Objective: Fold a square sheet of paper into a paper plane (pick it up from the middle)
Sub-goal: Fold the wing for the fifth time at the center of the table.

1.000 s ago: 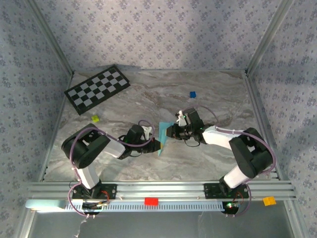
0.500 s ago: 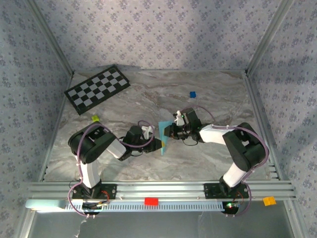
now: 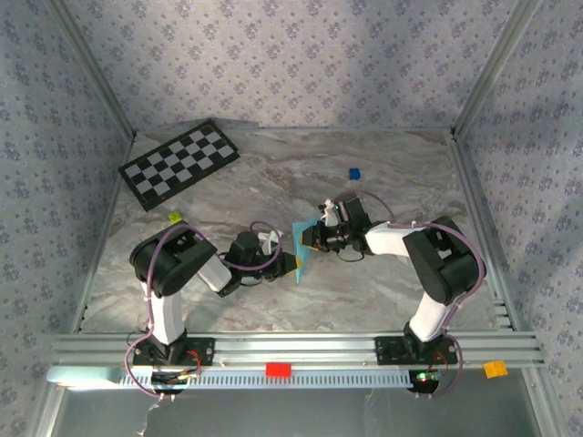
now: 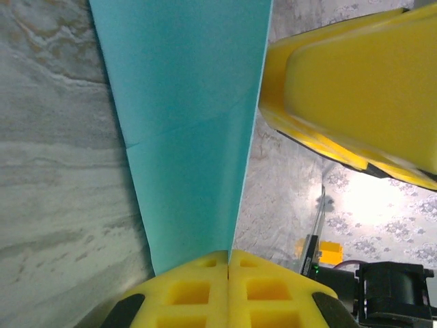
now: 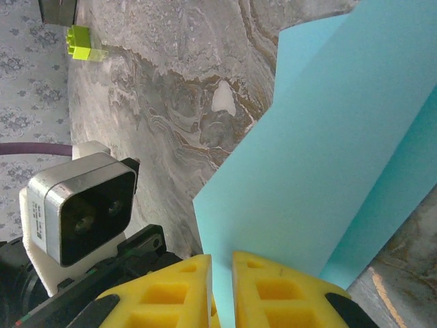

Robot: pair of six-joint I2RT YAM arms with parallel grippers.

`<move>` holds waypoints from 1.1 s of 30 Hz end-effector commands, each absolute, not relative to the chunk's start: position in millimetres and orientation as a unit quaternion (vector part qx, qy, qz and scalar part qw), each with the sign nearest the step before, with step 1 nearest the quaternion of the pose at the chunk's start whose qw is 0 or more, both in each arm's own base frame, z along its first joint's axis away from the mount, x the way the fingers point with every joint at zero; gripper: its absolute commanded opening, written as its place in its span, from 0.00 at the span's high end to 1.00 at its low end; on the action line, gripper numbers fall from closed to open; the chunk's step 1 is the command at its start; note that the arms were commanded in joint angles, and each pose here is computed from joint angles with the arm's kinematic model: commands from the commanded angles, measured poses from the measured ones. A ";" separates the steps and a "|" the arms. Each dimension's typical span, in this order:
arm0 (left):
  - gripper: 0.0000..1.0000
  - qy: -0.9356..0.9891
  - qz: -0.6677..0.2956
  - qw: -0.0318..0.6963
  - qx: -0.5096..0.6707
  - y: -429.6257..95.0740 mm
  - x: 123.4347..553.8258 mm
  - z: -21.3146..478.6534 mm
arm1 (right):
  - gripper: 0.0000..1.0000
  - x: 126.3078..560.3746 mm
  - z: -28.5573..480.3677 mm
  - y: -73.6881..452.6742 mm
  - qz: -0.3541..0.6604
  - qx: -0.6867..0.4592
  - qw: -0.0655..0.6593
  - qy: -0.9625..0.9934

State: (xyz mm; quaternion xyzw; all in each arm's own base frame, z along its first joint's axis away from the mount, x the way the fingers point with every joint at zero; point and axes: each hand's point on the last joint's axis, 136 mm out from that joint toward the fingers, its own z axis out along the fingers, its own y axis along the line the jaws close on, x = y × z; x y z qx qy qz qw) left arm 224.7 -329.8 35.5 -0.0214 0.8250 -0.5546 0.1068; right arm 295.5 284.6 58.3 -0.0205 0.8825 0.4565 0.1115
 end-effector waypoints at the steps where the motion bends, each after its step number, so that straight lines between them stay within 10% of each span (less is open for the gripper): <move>1: 1.00 0.858 -0.505 0.070 -0.057 -313.0 212.3 -6.4 | 0.84 300.2 62.3 288.9 0.468 -0.035 0.108 0.876; 33: 1.00 0.892 -0.439 0.023 -0.110 -293.3 206.4 -36.6 | 0.84 305.3 44.9 287.1 0.448 -0.028 0.089 0.889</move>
